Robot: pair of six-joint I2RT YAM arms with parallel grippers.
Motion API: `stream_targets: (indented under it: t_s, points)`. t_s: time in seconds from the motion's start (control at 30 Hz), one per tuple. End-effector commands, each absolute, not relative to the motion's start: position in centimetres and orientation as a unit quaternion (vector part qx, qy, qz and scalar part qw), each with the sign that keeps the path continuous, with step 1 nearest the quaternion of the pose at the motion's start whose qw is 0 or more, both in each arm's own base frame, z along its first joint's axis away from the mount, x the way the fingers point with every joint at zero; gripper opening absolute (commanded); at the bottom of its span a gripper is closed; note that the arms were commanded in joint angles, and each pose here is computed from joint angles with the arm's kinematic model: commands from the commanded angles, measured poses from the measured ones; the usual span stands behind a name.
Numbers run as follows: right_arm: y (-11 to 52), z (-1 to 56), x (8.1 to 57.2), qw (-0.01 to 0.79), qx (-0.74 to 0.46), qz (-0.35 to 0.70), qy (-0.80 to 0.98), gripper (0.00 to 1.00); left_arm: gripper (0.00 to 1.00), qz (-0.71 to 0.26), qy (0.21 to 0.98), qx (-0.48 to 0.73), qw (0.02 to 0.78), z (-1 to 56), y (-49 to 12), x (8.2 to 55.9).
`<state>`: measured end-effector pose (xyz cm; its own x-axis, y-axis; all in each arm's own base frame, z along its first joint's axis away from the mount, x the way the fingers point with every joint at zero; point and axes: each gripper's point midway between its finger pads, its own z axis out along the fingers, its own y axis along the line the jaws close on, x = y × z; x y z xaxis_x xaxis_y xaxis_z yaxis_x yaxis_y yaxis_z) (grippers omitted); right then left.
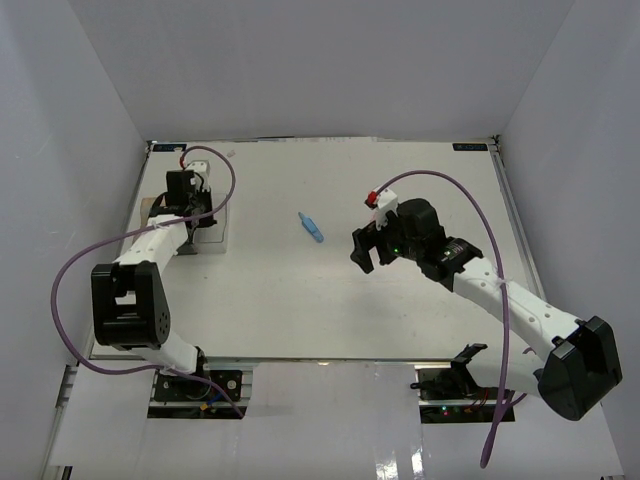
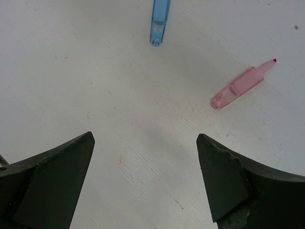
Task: Sort the stationery into containers
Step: Place the pen in the storage box.
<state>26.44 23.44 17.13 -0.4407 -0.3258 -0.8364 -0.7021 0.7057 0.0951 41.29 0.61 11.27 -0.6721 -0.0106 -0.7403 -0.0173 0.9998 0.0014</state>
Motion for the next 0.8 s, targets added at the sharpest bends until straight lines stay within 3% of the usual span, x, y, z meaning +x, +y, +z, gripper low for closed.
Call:
stream_targets:
  t_s: [0.0, 0.5, 0.7, 0.77]
  points:
    - [23.3, 17.8, 27.8, 0.449, -0.284, 0.215, 0.820, 0.95, 0.18, 0.008, 0.912, -0.029, 0.409, 11.8, 1.9, 42.0]
    - [22.0, 13.6, 33.4, 0.416, -0.150, 0.139, 0.886, 1.00, 0.45, -0.039, 0.911, -0.039, 0.409, 11.8, 0.7, 41.5]
    - [22.2, 12.2, 35.3, 0.413, -0.120, 0.119, 0.895, 1.00, 0.49, -0.051, 0.911, -0.047, 0.406, 12.2, 0.6, 41.4]
    - [22.0, 11.9, 36.4, 0.415, -0.107, 0.103, 0.898, 0.95, 0.53, -0.059, 0.906, -0.053, 0.416, 13.1, 0.4, 41.3]
